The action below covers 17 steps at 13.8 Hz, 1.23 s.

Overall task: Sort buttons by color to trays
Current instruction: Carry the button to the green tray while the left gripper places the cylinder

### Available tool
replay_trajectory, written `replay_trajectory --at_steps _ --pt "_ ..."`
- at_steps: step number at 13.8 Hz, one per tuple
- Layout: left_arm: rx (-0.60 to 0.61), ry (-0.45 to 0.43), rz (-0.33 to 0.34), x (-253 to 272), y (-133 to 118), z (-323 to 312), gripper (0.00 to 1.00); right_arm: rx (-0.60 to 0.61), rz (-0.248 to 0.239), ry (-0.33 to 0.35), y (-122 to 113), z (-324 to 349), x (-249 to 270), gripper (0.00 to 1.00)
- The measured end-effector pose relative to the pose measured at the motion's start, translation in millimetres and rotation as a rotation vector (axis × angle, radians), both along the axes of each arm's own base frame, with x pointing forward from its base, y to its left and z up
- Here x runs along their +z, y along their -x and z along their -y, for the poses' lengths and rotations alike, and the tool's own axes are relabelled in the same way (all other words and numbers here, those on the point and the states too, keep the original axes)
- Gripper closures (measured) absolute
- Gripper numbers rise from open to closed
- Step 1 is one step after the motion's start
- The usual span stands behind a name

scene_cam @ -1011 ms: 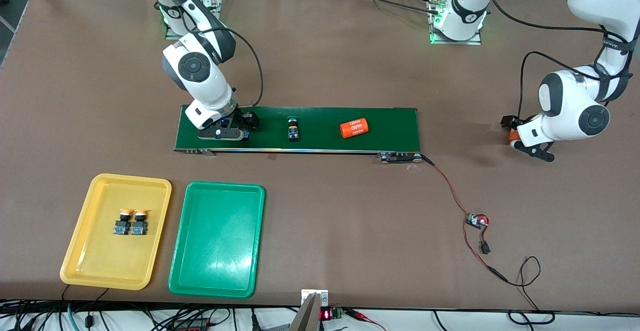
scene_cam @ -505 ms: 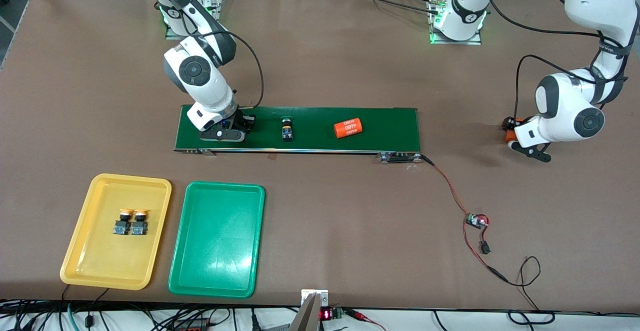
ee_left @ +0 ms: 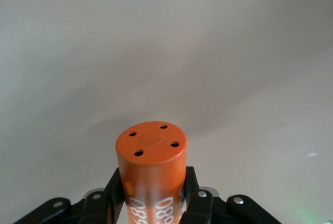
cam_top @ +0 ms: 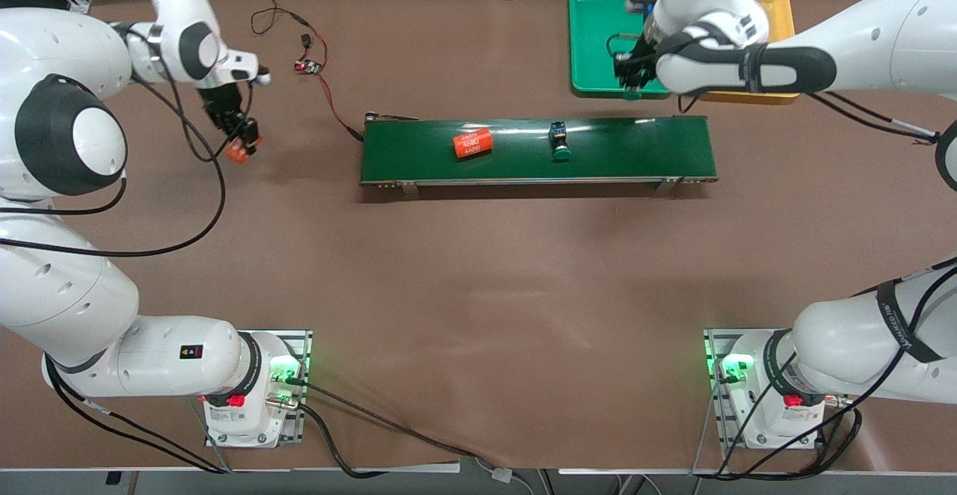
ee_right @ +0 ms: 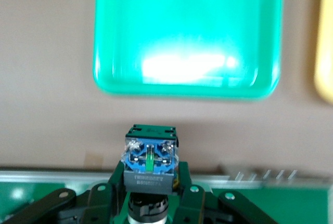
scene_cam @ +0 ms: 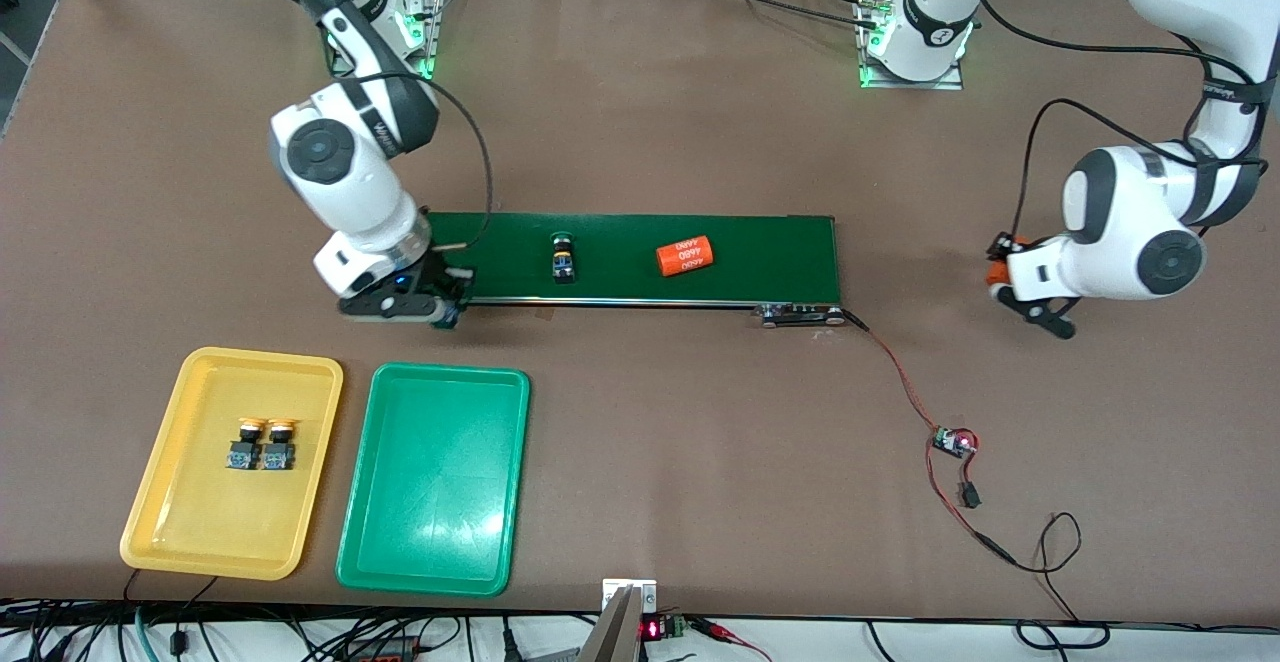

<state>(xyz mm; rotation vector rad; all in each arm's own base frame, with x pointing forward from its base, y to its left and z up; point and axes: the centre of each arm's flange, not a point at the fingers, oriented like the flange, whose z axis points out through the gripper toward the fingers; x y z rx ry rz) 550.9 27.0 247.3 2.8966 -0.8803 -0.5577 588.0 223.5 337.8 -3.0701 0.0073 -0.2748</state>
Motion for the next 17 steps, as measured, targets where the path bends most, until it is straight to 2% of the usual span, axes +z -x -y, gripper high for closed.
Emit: replay_trajectory --at_steps 3,5,7,11,15,17 --pt "-0.196 0.068 0.034 17.6 -13.1 73.9 0.51 0.02 0.074 -0.01 -63.6 49.3 20.3 0.58" --pt "-0.321 0.114 0.052 27.6 -15.3 116.2 0.51 0.006 0.075 -0.044 -98.2 69.6 0.4 0.58" --pt "-0.44 0.157 0.06 34.0 -11.2 155.3 0.51 -0.014 0.069 -0.092 -121.6 74.3 -29.5 0.58" --pt "-0.614 0.216 0.059 39.8 14.1 241.5 0.51 -0.009 0.116 -0.15 -140.3 63.8 -85.8 0.58" --pt "-0.675 0.245 0.103 32.5 22.4 279.8 0.51 -0.012 0.123 -0.162 -141.4 65.1 -114.8 0.57" --pt "-0.696 0.257 0.106 24.3 27.1 293.2 0.51 -0.016 0.129 -0.163 -142.3 68.1 -118.9 0.54"
